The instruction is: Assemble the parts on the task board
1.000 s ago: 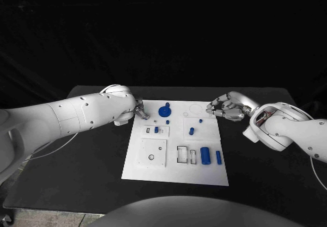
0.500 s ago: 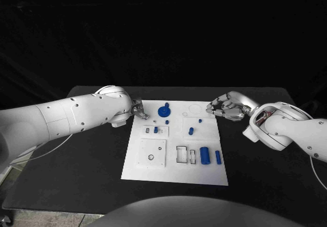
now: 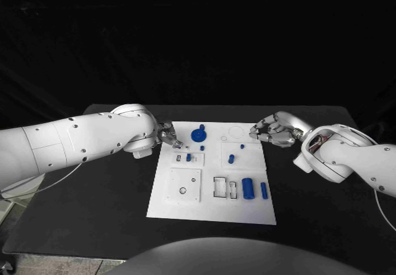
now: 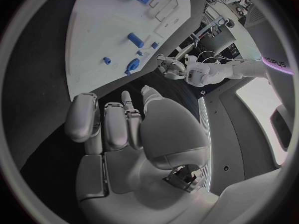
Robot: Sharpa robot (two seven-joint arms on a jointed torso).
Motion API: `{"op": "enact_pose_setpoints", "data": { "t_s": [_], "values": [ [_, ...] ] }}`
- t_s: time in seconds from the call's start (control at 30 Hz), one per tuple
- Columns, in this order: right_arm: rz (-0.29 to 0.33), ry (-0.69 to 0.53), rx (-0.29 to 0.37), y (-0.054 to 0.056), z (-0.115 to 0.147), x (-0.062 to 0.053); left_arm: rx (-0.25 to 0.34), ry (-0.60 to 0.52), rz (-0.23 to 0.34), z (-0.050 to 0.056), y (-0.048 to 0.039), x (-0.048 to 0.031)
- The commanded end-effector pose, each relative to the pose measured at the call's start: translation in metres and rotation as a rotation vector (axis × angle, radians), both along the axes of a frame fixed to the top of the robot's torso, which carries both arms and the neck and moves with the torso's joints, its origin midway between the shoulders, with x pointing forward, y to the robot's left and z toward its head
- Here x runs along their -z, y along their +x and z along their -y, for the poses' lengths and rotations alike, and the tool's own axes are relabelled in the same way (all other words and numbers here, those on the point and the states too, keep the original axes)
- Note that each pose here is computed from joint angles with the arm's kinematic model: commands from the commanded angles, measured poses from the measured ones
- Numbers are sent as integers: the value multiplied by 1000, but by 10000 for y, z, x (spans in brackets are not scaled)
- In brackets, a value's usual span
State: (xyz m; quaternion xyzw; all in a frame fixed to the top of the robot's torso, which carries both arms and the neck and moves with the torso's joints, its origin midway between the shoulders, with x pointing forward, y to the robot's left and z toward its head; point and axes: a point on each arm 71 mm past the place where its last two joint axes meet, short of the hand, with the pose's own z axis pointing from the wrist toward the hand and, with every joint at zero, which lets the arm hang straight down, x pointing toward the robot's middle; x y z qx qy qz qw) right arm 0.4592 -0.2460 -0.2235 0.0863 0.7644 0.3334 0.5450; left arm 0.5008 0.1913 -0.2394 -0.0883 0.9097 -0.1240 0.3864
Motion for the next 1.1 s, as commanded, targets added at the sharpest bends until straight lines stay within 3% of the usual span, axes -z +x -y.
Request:
{"op": "enact_pose_setpoints", "data": {
  "t_s": [0.03, 0.47, 1.1],
  "values": [
    [-9, 1, -7, -9, -7, 12, 3, 23, -37, 21, -65, 62],
    [-4, 9, -7, -20, 0, 7, 7, 29, 21, 41, -132, 171],
    [-21, 7, -10, -33, 8, 45, 16, 62, -24, -6, -202, 268]
  ]
}}
